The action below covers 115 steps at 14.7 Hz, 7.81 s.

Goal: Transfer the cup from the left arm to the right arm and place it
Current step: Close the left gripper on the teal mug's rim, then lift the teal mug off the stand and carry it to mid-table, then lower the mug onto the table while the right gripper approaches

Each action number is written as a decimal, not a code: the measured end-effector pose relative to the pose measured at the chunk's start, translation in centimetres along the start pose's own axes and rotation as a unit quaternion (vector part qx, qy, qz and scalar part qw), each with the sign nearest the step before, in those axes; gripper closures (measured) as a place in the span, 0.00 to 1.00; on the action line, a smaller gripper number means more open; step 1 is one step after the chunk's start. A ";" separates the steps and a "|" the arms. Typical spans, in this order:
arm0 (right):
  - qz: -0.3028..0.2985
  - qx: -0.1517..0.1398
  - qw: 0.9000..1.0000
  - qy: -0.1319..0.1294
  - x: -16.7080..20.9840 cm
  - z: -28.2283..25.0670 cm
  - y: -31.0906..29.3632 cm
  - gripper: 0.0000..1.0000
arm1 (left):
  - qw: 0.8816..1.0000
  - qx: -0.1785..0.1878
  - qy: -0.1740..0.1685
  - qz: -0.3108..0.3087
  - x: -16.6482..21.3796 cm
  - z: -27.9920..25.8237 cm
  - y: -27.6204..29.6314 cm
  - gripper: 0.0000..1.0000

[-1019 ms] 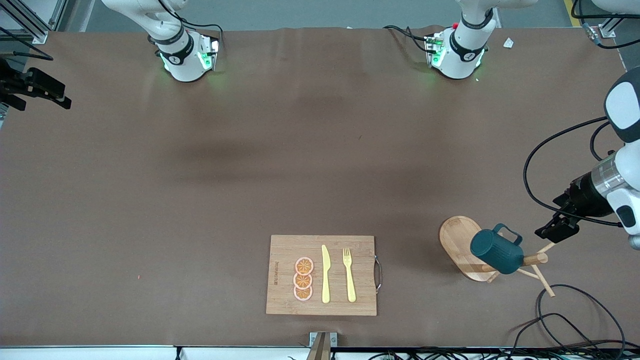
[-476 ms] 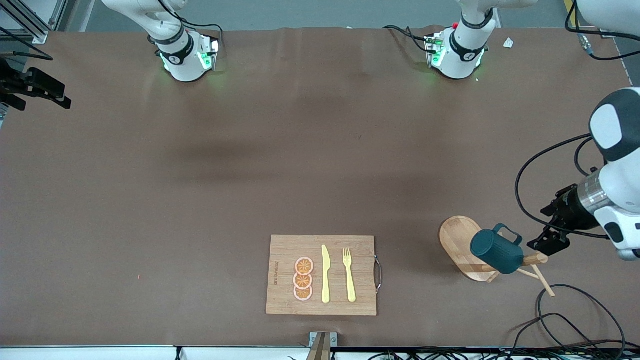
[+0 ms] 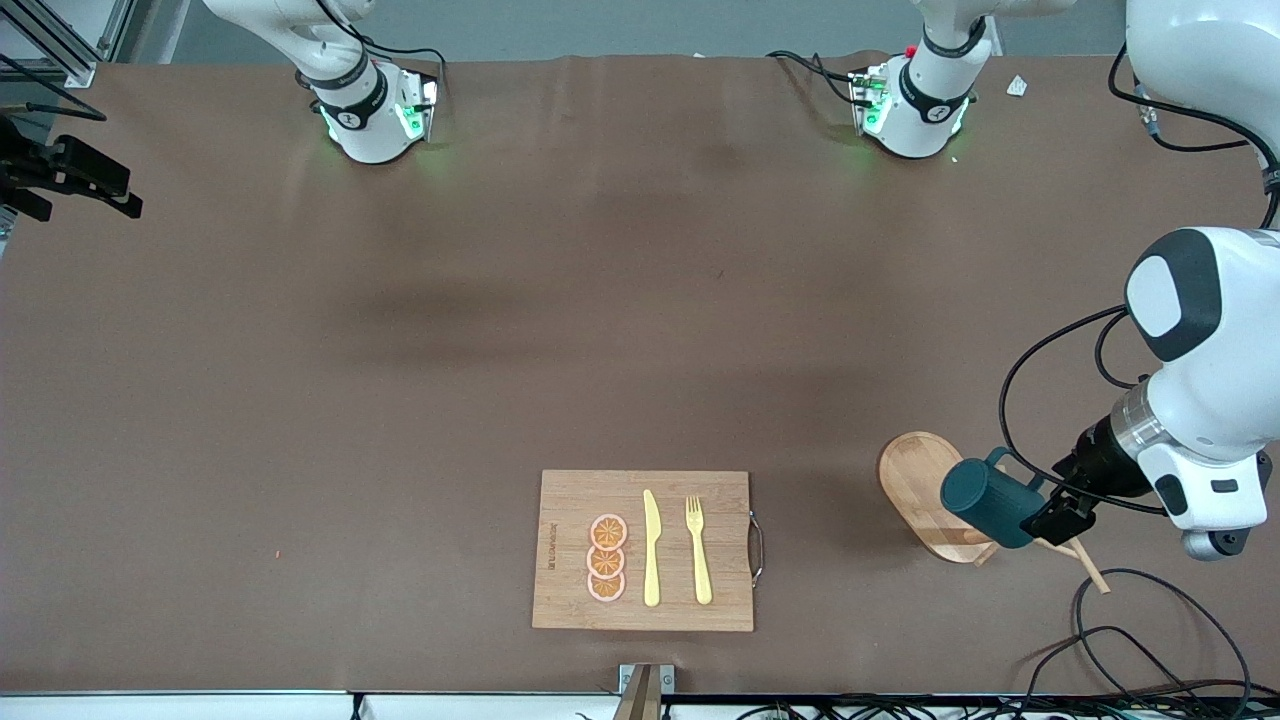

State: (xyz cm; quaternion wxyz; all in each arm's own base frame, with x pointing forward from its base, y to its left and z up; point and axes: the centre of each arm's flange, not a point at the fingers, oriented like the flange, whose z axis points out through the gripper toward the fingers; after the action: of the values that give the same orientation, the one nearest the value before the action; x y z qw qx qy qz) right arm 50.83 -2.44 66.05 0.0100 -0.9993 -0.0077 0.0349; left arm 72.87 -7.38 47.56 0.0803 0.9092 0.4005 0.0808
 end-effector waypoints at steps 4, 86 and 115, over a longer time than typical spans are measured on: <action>0.000 0.000 1.000 0.000 0.0 0.0 0.0 0.00 | 0.999 0.007 -0.014 -0.028 -0.1 2.0 -0.1 0.00; 0.004 0.001 1.000 -0.018 1.6 1.8 0.5 0.00 | 0.936 0.003 0.285 0.206 -57.1 15.0 12.7 0.13; 0.111 -0.005 0.992 -0.053 8.5 11.3 0.8 0.00 | 0.712 -0.233 0.537 0.387 -77.4 35.8 -1.4 0.13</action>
State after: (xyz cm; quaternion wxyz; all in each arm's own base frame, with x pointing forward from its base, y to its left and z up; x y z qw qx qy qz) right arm 58.51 -2.84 54.16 0.0004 -0.9908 0.1027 0.0884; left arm 27.84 -66.75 5.99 0.0223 0.7404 -0.0426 0.6704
